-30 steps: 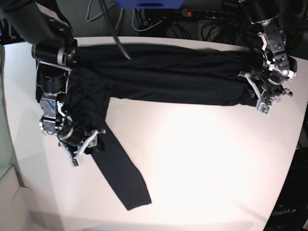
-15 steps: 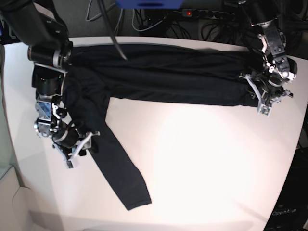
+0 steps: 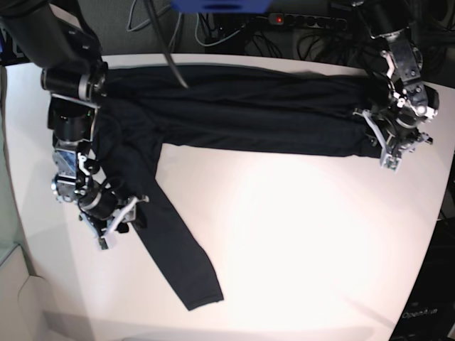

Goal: Fold the T-shirt properly
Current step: 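Grasp the hanging sleeve with the right gripper, then lift the sleeve and carry it over the shirt body with the right gripper, then lay the sleeve across the shirt body and release with the right gripper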

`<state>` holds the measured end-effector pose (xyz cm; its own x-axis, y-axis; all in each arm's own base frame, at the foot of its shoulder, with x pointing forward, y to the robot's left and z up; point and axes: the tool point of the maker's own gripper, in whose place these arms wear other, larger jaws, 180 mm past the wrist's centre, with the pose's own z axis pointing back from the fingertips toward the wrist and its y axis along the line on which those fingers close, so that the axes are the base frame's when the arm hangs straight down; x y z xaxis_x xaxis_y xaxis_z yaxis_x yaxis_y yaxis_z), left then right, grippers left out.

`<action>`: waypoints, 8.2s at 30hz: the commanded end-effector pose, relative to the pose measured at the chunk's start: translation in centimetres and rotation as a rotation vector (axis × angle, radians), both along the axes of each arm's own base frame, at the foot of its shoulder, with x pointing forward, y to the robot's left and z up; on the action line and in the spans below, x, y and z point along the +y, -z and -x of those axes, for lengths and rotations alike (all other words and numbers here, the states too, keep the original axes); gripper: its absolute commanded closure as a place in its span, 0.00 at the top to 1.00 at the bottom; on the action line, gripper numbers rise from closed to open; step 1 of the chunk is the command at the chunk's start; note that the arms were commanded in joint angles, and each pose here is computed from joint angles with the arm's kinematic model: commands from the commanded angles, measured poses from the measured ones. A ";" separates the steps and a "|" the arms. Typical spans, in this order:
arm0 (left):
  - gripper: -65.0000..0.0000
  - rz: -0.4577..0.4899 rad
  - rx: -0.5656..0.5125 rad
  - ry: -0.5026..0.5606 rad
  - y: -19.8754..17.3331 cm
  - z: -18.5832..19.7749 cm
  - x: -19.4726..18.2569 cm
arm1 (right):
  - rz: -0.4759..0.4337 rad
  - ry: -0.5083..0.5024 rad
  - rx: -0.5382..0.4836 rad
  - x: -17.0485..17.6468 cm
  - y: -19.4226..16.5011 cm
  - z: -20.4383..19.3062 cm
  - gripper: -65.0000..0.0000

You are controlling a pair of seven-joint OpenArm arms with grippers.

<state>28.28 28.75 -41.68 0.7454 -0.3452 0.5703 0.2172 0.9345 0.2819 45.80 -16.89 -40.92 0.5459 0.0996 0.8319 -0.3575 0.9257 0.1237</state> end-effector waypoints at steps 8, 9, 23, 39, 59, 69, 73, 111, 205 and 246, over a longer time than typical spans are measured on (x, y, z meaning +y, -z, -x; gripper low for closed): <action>0.40 -0.017 -0.036 -0.001 -1.1 -0.7 0.6 | -0.007 0.017 -0.070 -0.7 -2.3 -1.6 0.48; 0.40 -0.016 -0.037 -0.001 -1.1 -0.8 0.6 | -0.006 0.019 -0.064 -0.8 -2.0 -1.4 0.48; 0.40 -0.017 -0.035 0.001 -1.0 -0.6 0.6 | -0.004 0.078 -0.042 -0.8 0.3 0.1 0.45; 0.40 -0.029 -0.043 0.004 -1.6 -0.9 0.9 | 0.074 -0.100 0.021 3.9 3.1 2.7 0.02; 0.40 -0.054 -0.213 0.027 -7.2 -4.8 -0.4 | 0.281 -0.140 -0.205 4.4 -7.1 3.0 0.02; 0.40 -0.063 -0.185 -0.082 -6.2 -1.3 3.2 | 0.253 -0.206 -0.258 9.4 -9.3 9.8 0.02; 0.40 -0.075 -0.184 -0.123 -6.4 -0.4 4.7 | 0.208 -0.229 -0.287 12.3 -10.5 13.1 0.02; 0.40 -0.075 -0.152 -0.114 -5.4 0.6 4.5 | 0.209 -0.179 -0.016 10.6 -2.9 11.1 0.42; 0.40 -0.065 -0.153 -0.116 -5.3 0.6 4.2 | -0.006 -0.422 -0.067 26.6 -7.6 25.4 0.00; 0.40 -0.068 -0.268 -0.093 -9.2 -3.7 3.7 | 0.162 -0.325 0.014 18.5 -3.3 24.9 0.56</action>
<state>30.75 32.46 -34.55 0.6561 -0.3084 0.6888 0.0528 0.9292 0.3657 19.87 1.00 -39.31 0.5176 0.4340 0.7374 -0.6396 0.7687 -0.0034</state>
